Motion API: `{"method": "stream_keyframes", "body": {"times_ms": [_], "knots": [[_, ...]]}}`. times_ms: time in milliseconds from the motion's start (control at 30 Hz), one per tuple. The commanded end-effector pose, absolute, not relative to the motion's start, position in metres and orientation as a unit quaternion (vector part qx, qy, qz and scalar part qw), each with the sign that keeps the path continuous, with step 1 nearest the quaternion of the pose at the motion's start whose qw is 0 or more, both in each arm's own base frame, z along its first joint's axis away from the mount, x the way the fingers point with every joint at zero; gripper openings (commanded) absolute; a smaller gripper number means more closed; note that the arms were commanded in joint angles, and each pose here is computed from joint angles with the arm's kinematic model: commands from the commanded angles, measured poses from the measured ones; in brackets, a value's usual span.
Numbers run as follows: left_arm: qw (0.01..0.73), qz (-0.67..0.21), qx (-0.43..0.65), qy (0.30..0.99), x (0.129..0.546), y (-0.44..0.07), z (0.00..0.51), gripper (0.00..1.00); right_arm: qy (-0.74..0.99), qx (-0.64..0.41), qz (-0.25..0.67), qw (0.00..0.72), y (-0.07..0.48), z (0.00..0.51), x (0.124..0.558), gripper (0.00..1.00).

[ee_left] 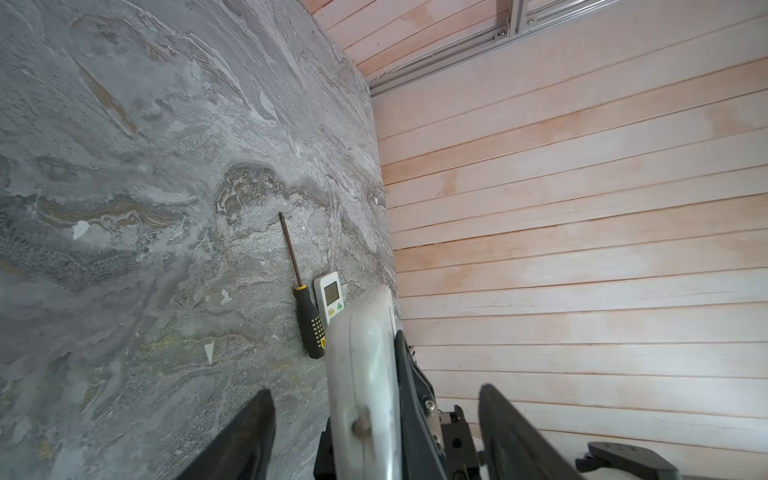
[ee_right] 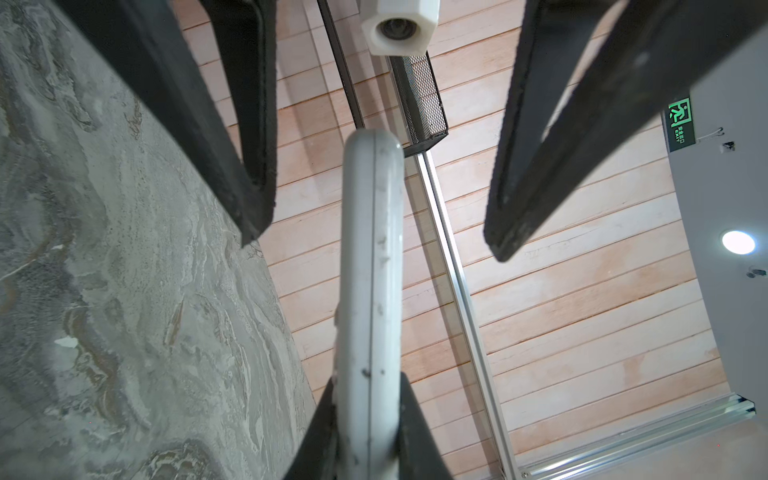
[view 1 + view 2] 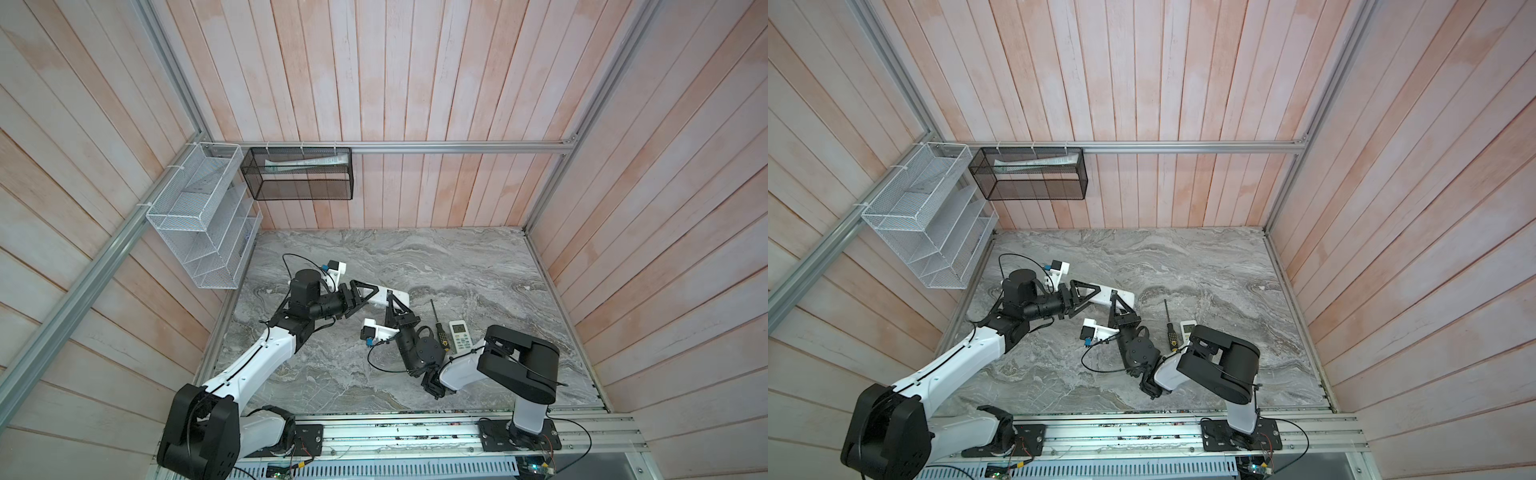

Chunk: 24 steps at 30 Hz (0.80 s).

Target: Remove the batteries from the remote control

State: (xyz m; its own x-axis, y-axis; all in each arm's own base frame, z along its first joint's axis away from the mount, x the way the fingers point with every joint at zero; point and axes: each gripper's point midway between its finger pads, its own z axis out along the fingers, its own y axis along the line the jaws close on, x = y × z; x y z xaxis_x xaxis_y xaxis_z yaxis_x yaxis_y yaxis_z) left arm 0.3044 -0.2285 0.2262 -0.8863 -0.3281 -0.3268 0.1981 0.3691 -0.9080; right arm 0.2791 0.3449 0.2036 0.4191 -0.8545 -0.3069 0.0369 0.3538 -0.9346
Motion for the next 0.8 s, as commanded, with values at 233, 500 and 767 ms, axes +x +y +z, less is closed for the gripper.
{"method": "stream_keyframes", "body": {"times_ms": [233, 500, 767], "knots": [[0.228, -0.572, -0.029, 0.787, 0.3123, -0.2351, 0.2325, 0.54, 0.427, -0.442, -0.327, 0.718, 0.3467, 0.2215, 0.2760, 0.00], [0.219, -0.593, -0.025, 0.775, 0.3128, -0.2401, 0.2363, 0.40, 0.420, -0.445, -0.332, 0.719, 0.3486, 0.2208, 0.2749, 0.00], [0.211, -0.594, -0.030, 0.776, 0.3125, -0.2405, 0.2328, 0.22, 0.416, -0.444, -0.333, 0.721, 0.3485, 0.2214, 0.2745, 0.00]]}}
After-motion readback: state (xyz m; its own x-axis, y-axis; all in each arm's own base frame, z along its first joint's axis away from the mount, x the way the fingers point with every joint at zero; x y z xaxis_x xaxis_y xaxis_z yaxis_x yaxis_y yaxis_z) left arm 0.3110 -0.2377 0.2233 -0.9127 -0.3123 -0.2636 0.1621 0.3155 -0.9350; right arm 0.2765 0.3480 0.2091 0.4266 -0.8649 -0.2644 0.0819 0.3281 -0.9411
